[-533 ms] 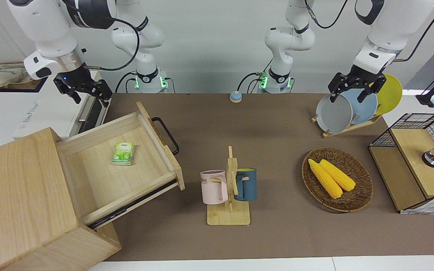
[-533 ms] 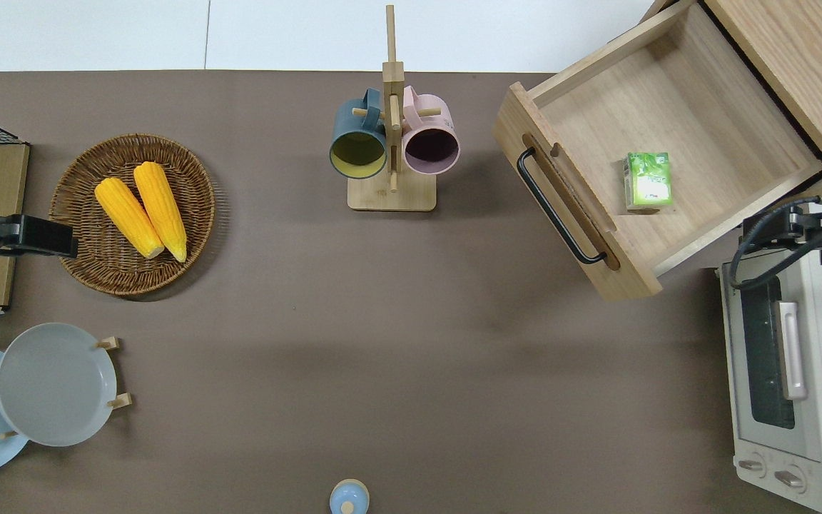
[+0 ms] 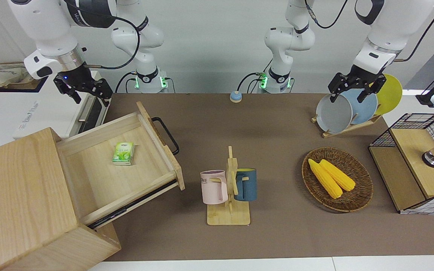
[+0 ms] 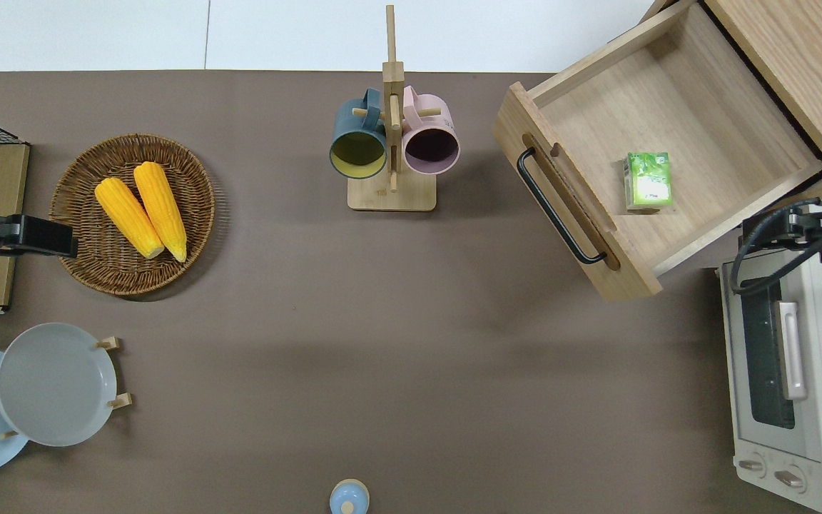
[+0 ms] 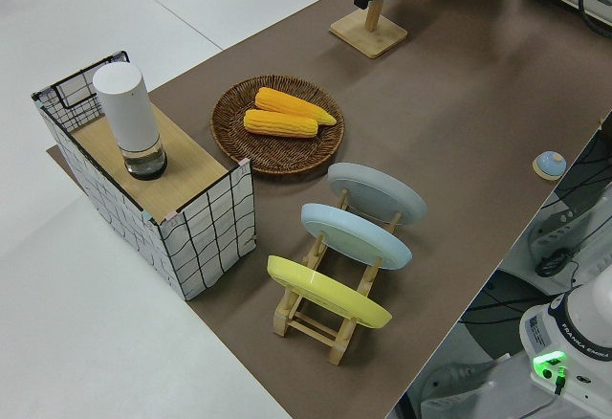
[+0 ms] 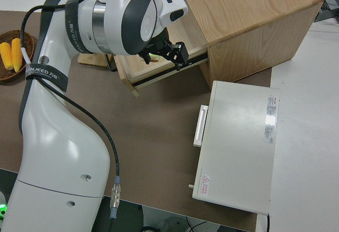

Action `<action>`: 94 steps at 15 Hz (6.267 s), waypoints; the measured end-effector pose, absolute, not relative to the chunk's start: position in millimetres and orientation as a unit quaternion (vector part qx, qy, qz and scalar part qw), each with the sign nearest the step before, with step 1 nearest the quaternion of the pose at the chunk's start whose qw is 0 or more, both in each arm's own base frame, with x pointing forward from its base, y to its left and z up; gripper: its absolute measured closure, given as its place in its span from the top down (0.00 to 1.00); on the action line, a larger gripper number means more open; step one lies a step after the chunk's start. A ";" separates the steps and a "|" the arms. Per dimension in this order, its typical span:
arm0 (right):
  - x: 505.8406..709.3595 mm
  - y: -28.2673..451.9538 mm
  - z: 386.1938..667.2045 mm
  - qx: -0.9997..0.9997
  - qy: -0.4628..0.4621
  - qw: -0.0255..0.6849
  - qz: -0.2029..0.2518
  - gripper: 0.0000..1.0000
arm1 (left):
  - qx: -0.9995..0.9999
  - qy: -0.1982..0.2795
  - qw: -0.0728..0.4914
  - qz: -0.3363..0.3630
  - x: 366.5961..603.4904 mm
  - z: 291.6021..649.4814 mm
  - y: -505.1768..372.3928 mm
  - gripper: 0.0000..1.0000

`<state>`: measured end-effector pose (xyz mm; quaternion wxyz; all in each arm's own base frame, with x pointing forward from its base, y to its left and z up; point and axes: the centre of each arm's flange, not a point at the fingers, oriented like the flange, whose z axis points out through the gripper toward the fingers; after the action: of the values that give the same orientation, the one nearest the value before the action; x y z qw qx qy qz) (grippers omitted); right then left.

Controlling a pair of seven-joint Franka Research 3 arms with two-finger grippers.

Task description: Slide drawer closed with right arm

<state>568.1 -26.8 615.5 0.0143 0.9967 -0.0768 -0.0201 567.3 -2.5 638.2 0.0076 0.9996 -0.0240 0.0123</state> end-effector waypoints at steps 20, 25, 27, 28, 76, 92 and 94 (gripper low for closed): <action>552.0 -26.7 651.7 0.998 -0.057 0.014 -0.039 0.01 | 1.000 -0.024 0.008 0.012 567.3 638.2 -2.5 0.99; 544.0 -18.1 668.8 0.998 -0.049 0.013 -0.042 0.01 | 1.000 -0.024 0.008 0.012 567.3 638.2 -2.5 1.00; 540.5 -8.1 674.4 0.998 -0.045 0.014 -0.046 0.01 | 1.000 -0.024 0.008 0.012 567.3 638.2 -2.5 1.00; 539.0 0.2 677.5 0.998 -0.047 0.014 -0.045 0.01 | 1.000 -0.024 0.008 0.012 567.3 638.2 -2.5 1.00; 659.1 205.5 489.2 0.883 -0.470 -0.001 -0.005 0.01 | 1.000 -0.024 0.008 0.012 567.3 638.2 -2.5 1.00; 690.8 69.2 497.9 0.901 -0.433 -0.024 0.006 0.01 | 1.000 -0.024 0.008 0.012 567.3 638.2 -2.5 1.00; 692.2 56.3 499.1 0.903 -0.428 -0.025 0.007 0.01 | 1.000 -0.024 0.008 0.012 567.3 638.2 -2.5 1.00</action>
<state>692.2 56.3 499.1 -0.0249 0.9034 -0.4281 0.0072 567.3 -2.5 638.2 0.0076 0.9996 -0.0240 0.0123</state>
